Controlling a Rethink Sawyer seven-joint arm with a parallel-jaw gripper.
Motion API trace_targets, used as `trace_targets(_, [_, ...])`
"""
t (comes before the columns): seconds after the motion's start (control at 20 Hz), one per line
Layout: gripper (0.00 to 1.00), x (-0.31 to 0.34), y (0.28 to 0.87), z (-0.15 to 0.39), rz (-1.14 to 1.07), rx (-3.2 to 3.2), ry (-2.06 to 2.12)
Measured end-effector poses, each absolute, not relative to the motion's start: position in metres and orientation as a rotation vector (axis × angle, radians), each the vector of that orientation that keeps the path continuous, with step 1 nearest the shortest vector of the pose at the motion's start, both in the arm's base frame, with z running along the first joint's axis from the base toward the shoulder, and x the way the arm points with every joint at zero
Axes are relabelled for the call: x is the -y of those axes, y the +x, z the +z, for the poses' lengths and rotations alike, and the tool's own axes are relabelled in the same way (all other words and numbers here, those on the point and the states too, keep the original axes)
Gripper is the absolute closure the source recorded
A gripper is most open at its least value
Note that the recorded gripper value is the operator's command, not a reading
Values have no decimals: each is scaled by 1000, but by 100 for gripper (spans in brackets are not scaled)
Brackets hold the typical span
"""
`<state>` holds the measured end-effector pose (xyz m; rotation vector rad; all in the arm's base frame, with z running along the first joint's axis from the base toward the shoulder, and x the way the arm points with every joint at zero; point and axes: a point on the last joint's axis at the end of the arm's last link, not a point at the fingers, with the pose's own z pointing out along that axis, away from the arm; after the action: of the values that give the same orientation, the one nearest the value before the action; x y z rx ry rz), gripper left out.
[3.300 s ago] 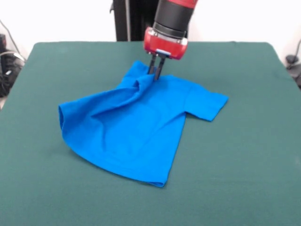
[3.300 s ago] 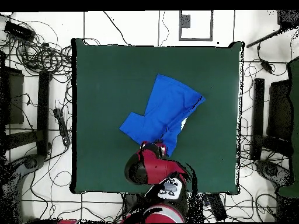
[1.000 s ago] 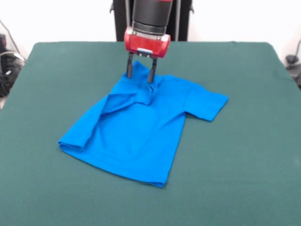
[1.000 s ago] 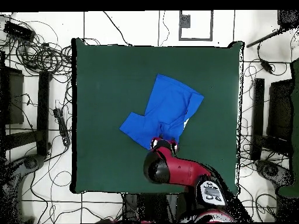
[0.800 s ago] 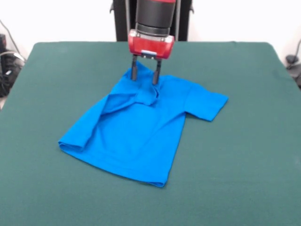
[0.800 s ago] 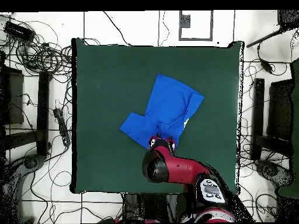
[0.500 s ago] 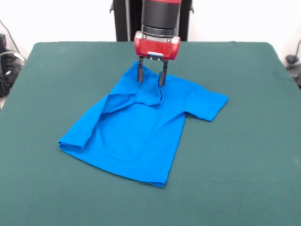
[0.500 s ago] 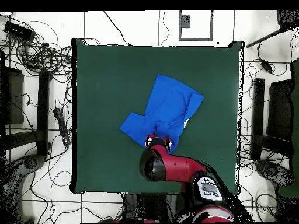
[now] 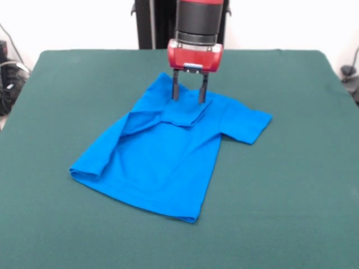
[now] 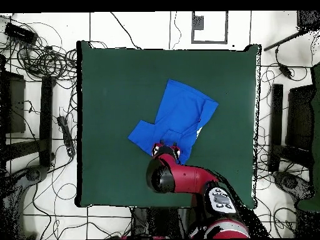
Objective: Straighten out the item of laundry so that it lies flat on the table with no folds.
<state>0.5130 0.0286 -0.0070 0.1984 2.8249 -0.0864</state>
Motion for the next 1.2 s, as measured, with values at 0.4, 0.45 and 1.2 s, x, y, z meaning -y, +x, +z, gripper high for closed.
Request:
trace_targets(0.4, [0, -33, 520, 0, -78, -2807, 187])
trace_targets(0.45, [0, -34, 520, 0, -77, -2806, 186])
trace_targets(1.2, [0, -39, 511, -13, -68, -2836, 180])
